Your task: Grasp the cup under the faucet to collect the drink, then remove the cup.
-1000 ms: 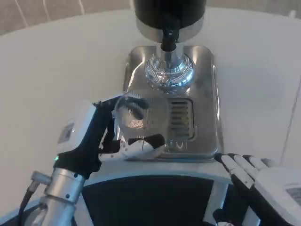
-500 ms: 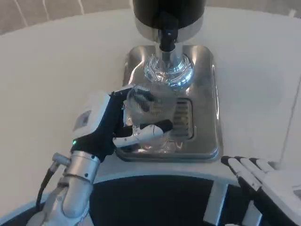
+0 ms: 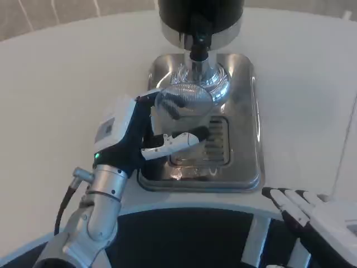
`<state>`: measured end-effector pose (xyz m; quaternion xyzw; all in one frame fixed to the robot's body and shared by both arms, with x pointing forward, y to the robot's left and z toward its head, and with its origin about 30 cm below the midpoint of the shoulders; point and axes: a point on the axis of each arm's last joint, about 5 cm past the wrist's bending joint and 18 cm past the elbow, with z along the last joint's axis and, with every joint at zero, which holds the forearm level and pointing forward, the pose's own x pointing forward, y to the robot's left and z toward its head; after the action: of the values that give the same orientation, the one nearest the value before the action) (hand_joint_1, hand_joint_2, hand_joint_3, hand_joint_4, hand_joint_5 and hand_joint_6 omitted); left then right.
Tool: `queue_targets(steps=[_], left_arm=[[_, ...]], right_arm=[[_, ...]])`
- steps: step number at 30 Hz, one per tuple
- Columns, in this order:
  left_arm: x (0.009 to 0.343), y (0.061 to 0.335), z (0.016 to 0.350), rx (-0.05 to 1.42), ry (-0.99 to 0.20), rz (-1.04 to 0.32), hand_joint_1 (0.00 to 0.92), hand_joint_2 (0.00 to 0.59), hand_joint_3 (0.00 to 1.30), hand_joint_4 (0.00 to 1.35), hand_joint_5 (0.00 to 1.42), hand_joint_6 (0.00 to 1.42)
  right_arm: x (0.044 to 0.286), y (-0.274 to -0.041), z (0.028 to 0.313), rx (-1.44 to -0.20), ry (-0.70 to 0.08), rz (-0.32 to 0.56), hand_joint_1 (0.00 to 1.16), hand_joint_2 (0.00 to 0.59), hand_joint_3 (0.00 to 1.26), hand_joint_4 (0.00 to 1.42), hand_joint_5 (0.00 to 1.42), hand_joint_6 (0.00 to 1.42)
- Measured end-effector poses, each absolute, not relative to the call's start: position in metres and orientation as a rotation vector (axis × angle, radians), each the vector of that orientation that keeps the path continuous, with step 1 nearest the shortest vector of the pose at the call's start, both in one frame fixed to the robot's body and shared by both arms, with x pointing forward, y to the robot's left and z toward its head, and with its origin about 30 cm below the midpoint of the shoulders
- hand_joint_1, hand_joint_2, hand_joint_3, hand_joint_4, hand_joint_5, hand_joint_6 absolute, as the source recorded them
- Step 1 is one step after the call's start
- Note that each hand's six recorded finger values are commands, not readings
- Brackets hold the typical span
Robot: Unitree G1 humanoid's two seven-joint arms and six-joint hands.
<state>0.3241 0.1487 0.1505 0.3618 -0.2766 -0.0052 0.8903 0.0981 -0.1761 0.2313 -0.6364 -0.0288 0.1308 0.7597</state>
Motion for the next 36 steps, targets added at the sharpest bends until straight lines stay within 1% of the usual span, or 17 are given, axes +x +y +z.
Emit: queue_targets(steps=[1,2,4,5,6,9,10,13,19,23,28,33,36], left_arm=[[0.324,0.148,0.151,0.752,-0.575,-0.013,0.455,0.0,0.81,0.98,1.17,1.01],[0.325,0.147,0.151,0.752,-0.574,-0.015,0.444,0.001,0.78,0.93,1.13,0.98],[0.326,0.146,0.153,0.754,-0.574,-0.017,0.392,0.023,0.68,0.75,0.98,0.9],[0.327,0.146,0.153,0.755,-0.574,-0.018,0.34,0.04,0.58,0.61,0.86,0.84],[0.327,0.146,0.153,0.756,-0.574,-0.019,0.299,0.039,0.53,0.55,0.78,0.8],[0.328,0.145,0.154,0.761,-0.575,-0.021,0.249,0.036,0.42,0.39,0.59,0.66],[0.328,0.145,0.154,0.761,-0.575,-0.022,0.236,0.036,0.38,0.32,0.51,0.59],[0.329,0.145,0.155,0.767,-0.578,-0.02,0.215,0.036,0.26,0.22,0.41,0.48],[0.329,0.145,0.157,0.785,-0.578,-0.018,0.178,0.027,0.1,0.06,0.26,0.35],[0.33,0.147,0.157,0.797,-0.577,-0.013,0.167,0.023,0.06,0.0,0.2,0.3],[0.33,0.147,0.158,0.804,-0.582,-0.01,0.154,0.023,0.01,0.0,0.16,0.26],[0.331,0.151,0.163,0.805,-0.602,0.004,0.15,0.024,0.0,0.0,0.16,0.25],[0.33,0.153,0.165,0.774,-0.617,0.013,0.144,0.023,0.0,0.0,0.16,0.25]], right_arm=[[0.098,-0.176,0.231,-1.385,-0.062,0.284,0.24,0.492,0.0,0.0,0.0,0.0],[0.098,-0.176,0.231,-1.384,-0.061,0.284,0.24,0.492,0.0,0.0,0.0,0.0],[0.098,-0.176,0.231,-1.384,-0.061,0.284,0.24,0.492,0.0,0.0,0.0,0.0],[0.098,-0.176,0.231,-1.384,-0.061,0.284,0.24,0.492,0.0,0.0,0.0,0.0],[0.098,-0.176,0.231,-1.384,-0.06,0.284,0.24,0.492,0.0,0.0,0.0,0.0],[0.098,-0.176,0.231,-1.383,-0.059,0.289,0.24,0.491,0.0,0.0,0.0,0.0],[0.098,-0.176,0.231,-1.383,-0.059,0.289,0.24,0.49,0.0,0.0,0.0,0.0],[0.098,-0.175,0.231,-1.386,-0.059,0.29,0.24,0.487,0.0,0.0,0.0,0.0],[0.1,-0.173,0.232,-1.38,-0.059,0.293,0.25,0.485,0.0,0.0,0.0,0.0],[0.101,-0.172,0.232,-1.38,-0.053,0.296,0.25,0.485,0.0,0.0,0.0,0.0],[0.102,-0.171,0.233,-1.375,-0.059,0.296,0.25,0.485,0.0,0.0,0.0,0.0],[0.103,-0.17,0.233,-1.373,-0.06,0.301,0.25,0.484,0.0,0.0,0.0,0.0],[0.103,-0.17,0.233,-1.369,-0.058,0.302,0.26,0.484,0.0,0.0,0.0,0.0]])
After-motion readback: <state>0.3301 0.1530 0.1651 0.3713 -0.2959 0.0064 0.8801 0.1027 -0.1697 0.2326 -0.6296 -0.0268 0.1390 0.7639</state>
